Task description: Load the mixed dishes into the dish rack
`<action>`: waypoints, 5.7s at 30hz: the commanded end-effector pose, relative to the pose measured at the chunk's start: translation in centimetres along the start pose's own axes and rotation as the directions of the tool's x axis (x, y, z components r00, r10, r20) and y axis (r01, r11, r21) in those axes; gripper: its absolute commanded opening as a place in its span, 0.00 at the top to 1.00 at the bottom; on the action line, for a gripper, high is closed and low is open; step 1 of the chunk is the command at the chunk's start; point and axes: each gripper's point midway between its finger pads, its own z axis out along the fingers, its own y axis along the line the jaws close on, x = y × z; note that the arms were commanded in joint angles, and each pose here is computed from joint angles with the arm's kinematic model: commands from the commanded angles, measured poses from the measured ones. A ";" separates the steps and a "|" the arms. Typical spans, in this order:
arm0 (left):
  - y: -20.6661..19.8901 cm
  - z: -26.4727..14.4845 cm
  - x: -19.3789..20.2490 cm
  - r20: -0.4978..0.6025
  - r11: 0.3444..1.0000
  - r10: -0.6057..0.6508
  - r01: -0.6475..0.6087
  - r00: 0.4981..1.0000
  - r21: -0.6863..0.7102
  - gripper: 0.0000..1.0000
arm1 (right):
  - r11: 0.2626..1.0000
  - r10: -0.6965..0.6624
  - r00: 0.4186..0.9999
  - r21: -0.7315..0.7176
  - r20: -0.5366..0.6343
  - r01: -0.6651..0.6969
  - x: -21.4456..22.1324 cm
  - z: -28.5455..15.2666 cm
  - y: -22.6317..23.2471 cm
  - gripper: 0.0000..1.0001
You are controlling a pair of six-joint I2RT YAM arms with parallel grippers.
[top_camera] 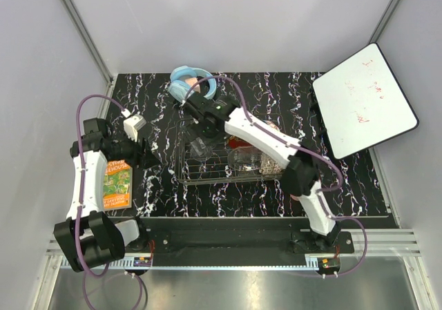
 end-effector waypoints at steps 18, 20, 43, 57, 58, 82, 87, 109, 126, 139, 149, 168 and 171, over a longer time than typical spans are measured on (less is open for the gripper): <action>-0.7 -1.2 -1.5 0.042 0.998 0.058 -0.057 0.997 -0.023 0.32 | 0.637 0.605 0.642 0.198 0.471 -0.745 17.1 -13.5 -14.8 0.14; -0.6 -1.3 -1.4 0.037 0.998 0.062 -0.060 0.997 -0.030 0.32 | 0.596 0.632 0.621 0.221 0.465 -0.772 18.6 -13.1 -15.1 0.13; -0.6 -1.2 -1.0 0.019 0.998 0.055 -0.054 0.998 -0.022 0.32 | 0.408 0.763 0.478 0.249 0.436 -0.878 25.4 -8.8 -15.3 0.33; -0.7 -1.1 -0.6 0.013 0.999 0.048 -0.048 0.999 -0.018 0.32 | 0.402 0.838 0.465 0.252 0.286 -0.880 27.6 -5.6 -12.5 0.87; -0.8 -1.0 -0.7 0.016 0.999 0.049 -0.049 0.999 -0.012 0.32 | 0.403 0.839 0.465 0.251 0.283 -0.880 27.6 -5.5 -12.4 0.89; -13.5 -8.2 -11.8 0.288 0.882 -0.124 -0.028 0.950 0.471 0.01 | 0.565 0.566 0.734 -0.825 0.375 -0.014 12.2 -26.2 2.9 1.00; -14.8 -9.6 -14.2 0.301 0.758 -0.277 0.015 0.913 0.652 0.01 | 0.501 0.572 0.666 -0.847 0.478 0.177 9.6 -29.3 4.1 1.00; -18.3 -10.0 -14.2 0.107 0.640 -0.345 0.150 0.932 0.753 0.01 | 0.326 0.564 0.661 -0.869 0.496 0.373 0.6 -28.7 9.2 1.00; -19.1 -10.5 -14.2 0.123 0.647 -0.315 0.118 0.941 0.753 0.01 | 0.240 0.652 0.609 -0.885 0.451 0.398 -3.2 -27.4 10.0 1.00; -18.6 -10.1 -14.4 0.120 0.643 -0.322 0.124 0.939 0.756 0.40 | 0.232 0.672 0.611 -0.902 0.419 0.364 -3.6 -25.7 10.0 1.00; -18.1 -10.1 -14.9 0.126 0.650 -0.317 0.118 0.940 0.751 1.00 | 0.307 0.640 0.676 -0.928 0.367 0.213 -2.1 -21.6 9.2 0.73; -6.3 0.7 -4.9 -0.259 0.982 0.139 -0.167 0.956 -0.090 1.00 | 0.702 0.667 0.356 -0.712 0.654 -0.009 7.7 -28.5 -3.8 0.16; -6.0 1.8 -5.1 -0.294 0.972 0.165 -0.206 0.941 -0.113 1.00 | 0.704 0.668 0.365 -0.710 0.648 -0.028 8.0 -27.8 -3.9 0.17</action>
